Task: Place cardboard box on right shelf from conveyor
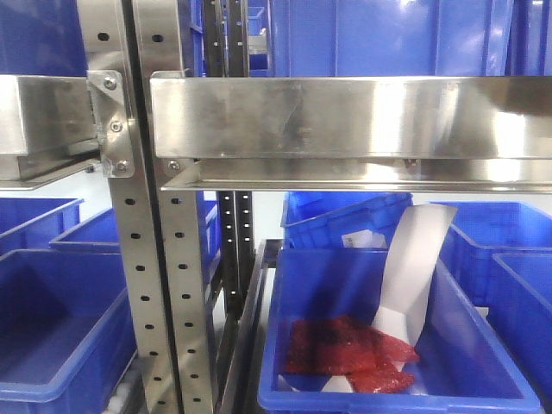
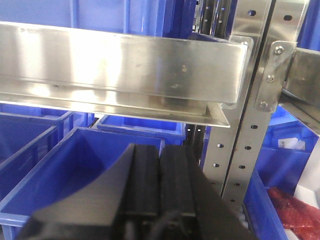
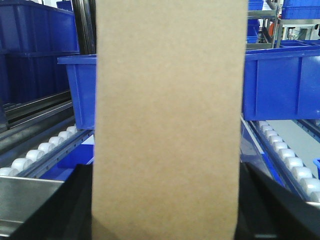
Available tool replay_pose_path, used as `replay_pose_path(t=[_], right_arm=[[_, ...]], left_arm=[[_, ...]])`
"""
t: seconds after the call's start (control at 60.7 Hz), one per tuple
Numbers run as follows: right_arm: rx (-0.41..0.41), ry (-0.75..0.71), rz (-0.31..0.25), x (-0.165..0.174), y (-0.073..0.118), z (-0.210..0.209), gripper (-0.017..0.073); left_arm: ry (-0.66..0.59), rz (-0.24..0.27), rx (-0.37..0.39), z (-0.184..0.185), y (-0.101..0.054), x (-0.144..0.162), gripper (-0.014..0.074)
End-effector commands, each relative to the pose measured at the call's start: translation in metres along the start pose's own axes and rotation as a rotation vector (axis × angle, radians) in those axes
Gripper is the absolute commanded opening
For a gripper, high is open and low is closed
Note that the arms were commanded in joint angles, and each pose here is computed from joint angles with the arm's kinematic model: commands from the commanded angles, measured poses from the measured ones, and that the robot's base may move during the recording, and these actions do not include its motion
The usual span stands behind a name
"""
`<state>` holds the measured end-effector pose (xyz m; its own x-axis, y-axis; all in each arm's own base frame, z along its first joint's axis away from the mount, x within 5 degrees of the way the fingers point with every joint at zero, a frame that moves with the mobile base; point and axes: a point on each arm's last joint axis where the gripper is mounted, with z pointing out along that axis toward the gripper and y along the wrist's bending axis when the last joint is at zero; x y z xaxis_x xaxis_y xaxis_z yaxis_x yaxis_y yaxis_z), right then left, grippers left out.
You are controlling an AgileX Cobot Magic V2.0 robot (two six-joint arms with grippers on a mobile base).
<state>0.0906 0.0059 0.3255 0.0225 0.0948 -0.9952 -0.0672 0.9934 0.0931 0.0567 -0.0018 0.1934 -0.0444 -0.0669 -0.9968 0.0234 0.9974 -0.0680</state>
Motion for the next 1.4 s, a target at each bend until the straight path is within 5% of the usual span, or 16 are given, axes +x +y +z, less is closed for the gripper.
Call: replay_pose_path(t=[0.0,0.906,1.12,1.219,1.384], right_arm=[[0.004,-0.133,-0.009,-0.020,0.000,-0.001,0.0055],[0.004,-0.151,-0.008,-0.021,0.000,-0.001,0.0055],[0.000,-0.201,-0.016,-0.046,0.003,-0.001,0.0055],[0.010,-0.194,-0.123,-0.066,0.005,0.008,0.0055],[0.044,-0.174,-0.458,-0.097,0.007,0.043,0.0055]], left_arm=[[-0.094,-0.007,-0.001,-0.001,0.000,-0.009,-0.0119],[-0.094,-0.007,-0.001,-0.001,0.000,-0.009,-0.0119],[-0.094,-0.007,-0.001,-0.001,0.000,-0.009,-0.0119],[-0.094,-0.007,-0.001,-0.001,0.000,-0.009,-0.0119],[-0.094,-0.007,-0.001,-0.001,0.000,-0.009,-0.0119]])
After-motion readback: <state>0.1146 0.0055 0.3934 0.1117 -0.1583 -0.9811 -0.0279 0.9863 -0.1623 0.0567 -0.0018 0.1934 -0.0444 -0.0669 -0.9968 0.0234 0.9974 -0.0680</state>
